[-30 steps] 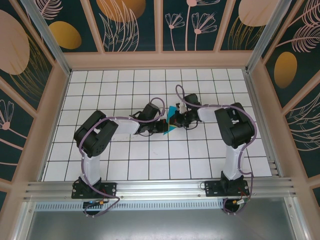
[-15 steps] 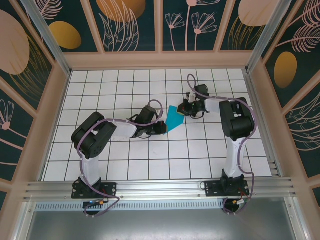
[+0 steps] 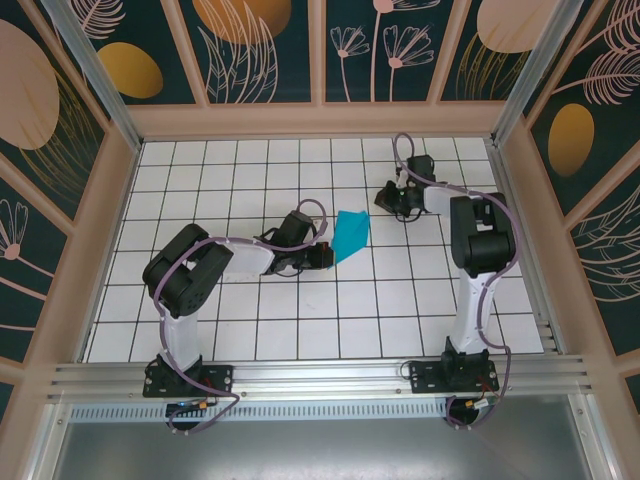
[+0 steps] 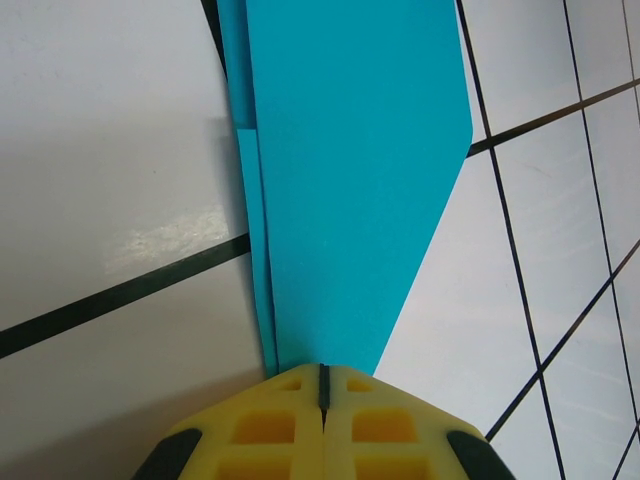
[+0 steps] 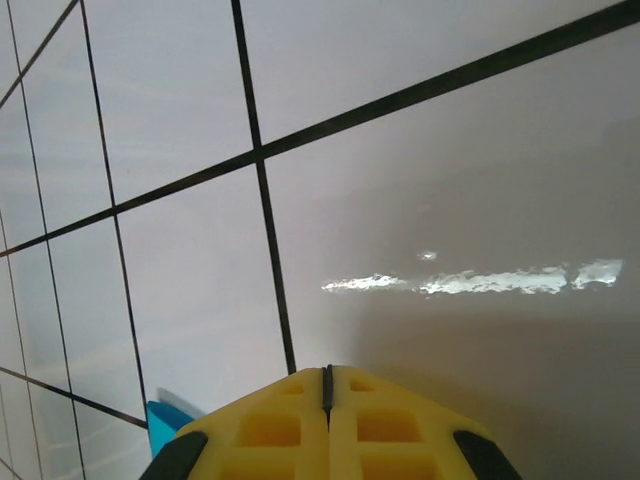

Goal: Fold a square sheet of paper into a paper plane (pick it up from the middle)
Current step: Fourth fold the wing at the center of the table, then turn over the paper at the center of the table.

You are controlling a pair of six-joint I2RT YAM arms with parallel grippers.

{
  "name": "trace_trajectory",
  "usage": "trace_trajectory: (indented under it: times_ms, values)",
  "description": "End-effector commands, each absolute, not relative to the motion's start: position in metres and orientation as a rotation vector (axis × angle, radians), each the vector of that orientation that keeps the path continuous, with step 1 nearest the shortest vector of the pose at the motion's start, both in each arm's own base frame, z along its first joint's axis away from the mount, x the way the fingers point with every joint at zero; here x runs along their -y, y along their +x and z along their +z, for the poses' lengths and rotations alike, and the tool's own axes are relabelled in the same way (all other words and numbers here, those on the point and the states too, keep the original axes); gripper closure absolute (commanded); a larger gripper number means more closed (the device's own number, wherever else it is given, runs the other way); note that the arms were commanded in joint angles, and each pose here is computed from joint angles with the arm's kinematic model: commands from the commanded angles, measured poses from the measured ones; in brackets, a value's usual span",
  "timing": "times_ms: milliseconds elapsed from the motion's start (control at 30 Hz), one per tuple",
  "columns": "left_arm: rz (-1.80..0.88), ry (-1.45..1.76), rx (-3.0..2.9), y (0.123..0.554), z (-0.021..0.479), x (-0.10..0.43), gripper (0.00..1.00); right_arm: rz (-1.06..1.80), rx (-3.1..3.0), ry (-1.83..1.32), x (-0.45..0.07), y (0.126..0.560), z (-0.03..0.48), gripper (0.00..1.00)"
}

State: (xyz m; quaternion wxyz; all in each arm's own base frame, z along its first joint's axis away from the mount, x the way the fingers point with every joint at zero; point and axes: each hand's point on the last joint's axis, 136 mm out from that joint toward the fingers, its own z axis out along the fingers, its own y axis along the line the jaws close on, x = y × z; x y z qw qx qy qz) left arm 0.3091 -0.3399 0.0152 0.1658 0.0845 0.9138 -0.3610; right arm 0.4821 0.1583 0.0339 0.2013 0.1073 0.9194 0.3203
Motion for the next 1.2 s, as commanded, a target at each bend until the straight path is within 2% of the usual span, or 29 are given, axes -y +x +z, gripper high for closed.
trace_trajectory:
  times_ms: [0,67,167,300,467,733,1167]
  values:
    - [-0.877,0.216,-2.827,0.28,-0.022,0.312,1.0,0.923,-2.473,0.292,-0.164,0.475,0.08,0.88]
    - [-0.892,0.225,-2.791,0.289,-0.011,0.317,0.99,0.941,-2.464,0.325,-0.164,0.46,0.085,0.76]
    - [-0.948,0.24,-2.702,0.306,0.018,0.333,0.88,0.999,-2.452,0.368,-0.169,0.435,0.091,0.62]
    - [-1.005,0.22,-2.541,0.332,0.067,0.347,0.76,1.087,-2.462,0.41,-0.181,0.408,0.09,0.51]
    - [-0.97,0.132,-2.431,0.36,0.091,0.35,0.81,1.112,-2.514,0.42,-0.199,0.395,0.078,0.5]
    - [-0.874,0.049,-2.488,0.383,0.063,0.353,0.92,1.106,-2.584,0.439,-0.22,0.397,0.056,0.55]
    - [-0.814,0.011,-2.564,0.386,0.033,0.343,0.91,1.138,-2.628,0.388,-0.235,0.397,0.04,0.6]
